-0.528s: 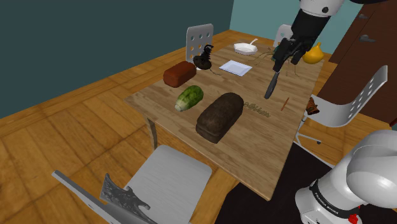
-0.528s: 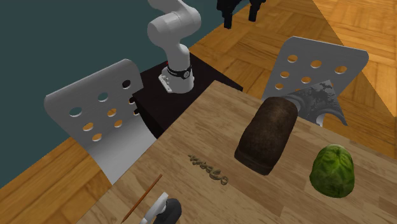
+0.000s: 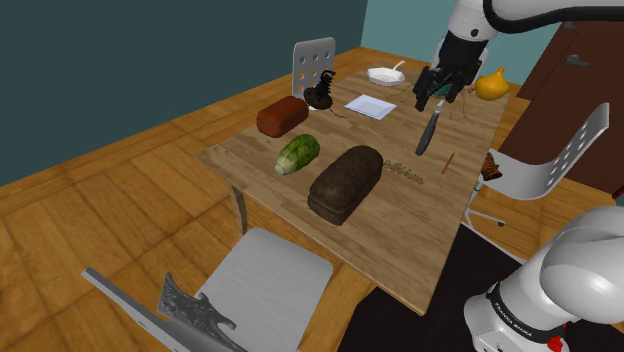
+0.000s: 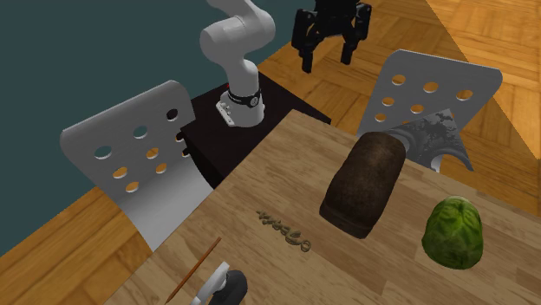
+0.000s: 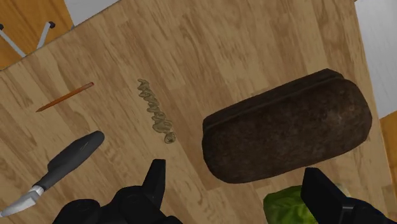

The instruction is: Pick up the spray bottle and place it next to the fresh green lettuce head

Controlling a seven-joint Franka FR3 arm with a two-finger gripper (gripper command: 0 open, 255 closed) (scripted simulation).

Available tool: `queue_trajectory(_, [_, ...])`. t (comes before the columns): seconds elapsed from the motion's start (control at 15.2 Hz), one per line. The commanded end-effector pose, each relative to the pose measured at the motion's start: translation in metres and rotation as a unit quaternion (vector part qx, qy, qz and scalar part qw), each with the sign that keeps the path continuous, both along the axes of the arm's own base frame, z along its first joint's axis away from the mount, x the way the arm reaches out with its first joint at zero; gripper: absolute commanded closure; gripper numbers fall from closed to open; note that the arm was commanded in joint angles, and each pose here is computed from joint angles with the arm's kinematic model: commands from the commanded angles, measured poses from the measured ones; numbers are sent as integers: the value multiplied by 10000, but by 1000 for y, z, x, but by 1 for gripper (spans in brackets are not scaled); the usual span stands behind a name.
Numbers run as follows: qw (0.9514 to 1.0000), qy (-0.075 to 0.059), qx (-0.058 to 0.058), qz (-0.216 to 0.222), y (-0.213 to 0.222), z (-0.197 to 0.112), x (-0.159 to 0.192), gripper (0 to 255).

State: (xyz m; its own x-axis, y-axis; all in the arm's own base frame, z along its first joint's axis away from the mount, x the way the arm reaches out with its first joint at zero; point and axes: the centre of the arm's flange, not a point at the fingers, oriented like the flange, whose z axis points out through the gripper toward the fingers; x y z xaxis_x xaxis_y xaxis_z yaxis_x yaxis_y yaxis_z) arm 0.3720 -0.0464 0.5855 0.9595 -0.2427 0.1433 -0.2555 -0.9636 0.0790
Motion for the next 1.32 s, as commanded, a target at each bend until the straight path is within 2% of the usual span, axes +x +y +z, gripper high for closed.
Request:
queue_trajectory(0.0, [9997, -40, -57, -248, -15, -11, 16, 0])
queue_trajectory(0.26, [9971, -103, -166, -735, -50, -32, 45, 0])
queue_trajectory(0.59, [9903, -182, -301, -1341, -97, -57, 75, 0])
queue_trajectory(0.92, [9797, -261, -435, -1941, -149, -80, 100, 0])
queue_trajectory(1.25, [9651, -338, -567, -2534, -204, -101, 119, 0])
